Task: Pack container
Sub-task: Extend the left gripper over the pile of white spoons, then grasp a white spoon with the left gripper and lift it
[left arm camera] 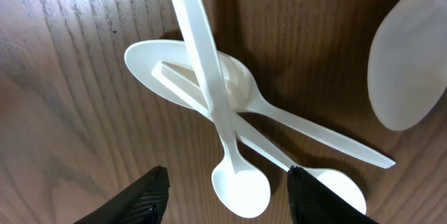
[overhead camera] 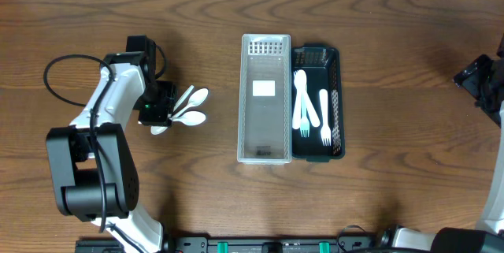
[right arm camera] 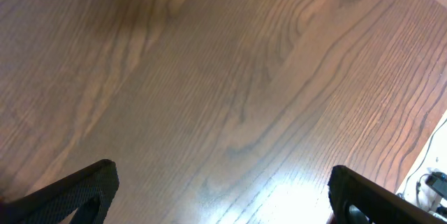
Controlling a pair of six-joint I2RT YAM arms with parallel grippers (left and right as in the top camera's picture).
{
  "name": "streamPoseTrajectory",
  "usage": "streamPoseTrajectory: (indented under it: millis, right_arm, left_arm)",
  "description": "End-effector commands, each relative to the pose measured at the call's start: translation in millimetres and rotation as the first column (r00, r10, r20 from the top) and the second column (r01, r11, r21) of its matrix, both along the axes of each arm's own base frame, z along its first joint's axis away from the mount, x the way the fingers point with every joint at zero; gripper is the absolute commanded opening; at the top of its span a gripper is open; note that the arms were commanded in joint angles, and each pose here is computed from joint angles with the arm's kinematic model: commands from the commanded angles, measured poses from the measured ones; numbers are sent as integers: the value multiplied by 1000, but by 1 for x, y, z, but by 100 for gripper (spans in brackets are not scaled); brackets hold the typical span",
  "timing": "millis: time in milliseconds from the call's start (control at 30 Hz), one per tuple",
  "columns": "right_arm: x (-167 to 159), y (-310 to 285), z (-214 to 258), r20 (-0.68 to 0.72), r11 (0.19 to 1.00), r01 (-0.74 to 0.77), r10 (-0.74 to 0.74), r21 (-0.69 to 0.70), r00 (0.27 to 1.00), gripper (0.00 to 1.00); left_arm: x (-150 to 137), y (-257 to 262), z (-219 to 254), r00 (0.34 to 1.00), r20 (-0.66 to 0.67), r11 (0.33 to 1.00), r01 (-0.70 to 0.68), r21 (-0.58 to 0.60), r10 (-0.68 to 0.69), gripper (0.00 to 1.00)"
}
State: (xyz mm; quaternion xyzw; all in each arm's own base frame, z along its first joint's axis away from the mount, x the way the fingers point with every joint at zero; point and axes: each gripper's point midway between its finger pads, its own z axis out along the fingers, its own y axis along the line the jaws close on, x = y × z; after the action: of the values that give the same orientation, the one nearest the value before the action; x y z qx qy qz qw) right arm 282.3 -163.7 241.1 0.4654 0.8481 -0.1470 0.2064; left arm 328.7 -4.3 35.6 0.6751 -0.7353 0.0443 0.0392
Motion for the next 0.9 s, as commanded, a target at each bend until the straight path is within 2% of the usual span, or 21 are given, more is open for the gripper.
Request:
streamPoseTrajectory:
  millis: [0, 567, 867]
  right_arm:
    - [-2, -3, -1, -2, 1000, 21, -21, -1, 1000, 99]
    - [-2, -3, -1, -2, 1000, 21, -21, -1, 1000, 99]
    - [-2, -3, -1, -2, 1000, 21, -21, -1, 1000, 99]
  left_arm:
    - [-5, 1, -9, 998, -38, 999, -43, 9, 43, 57]
    - [-14, 6, -29, 998, -43, 998, -46, 43, 48, 57]
    - [-21, 18, -35, 998, -58, 994, -11, 112, 18, 56]
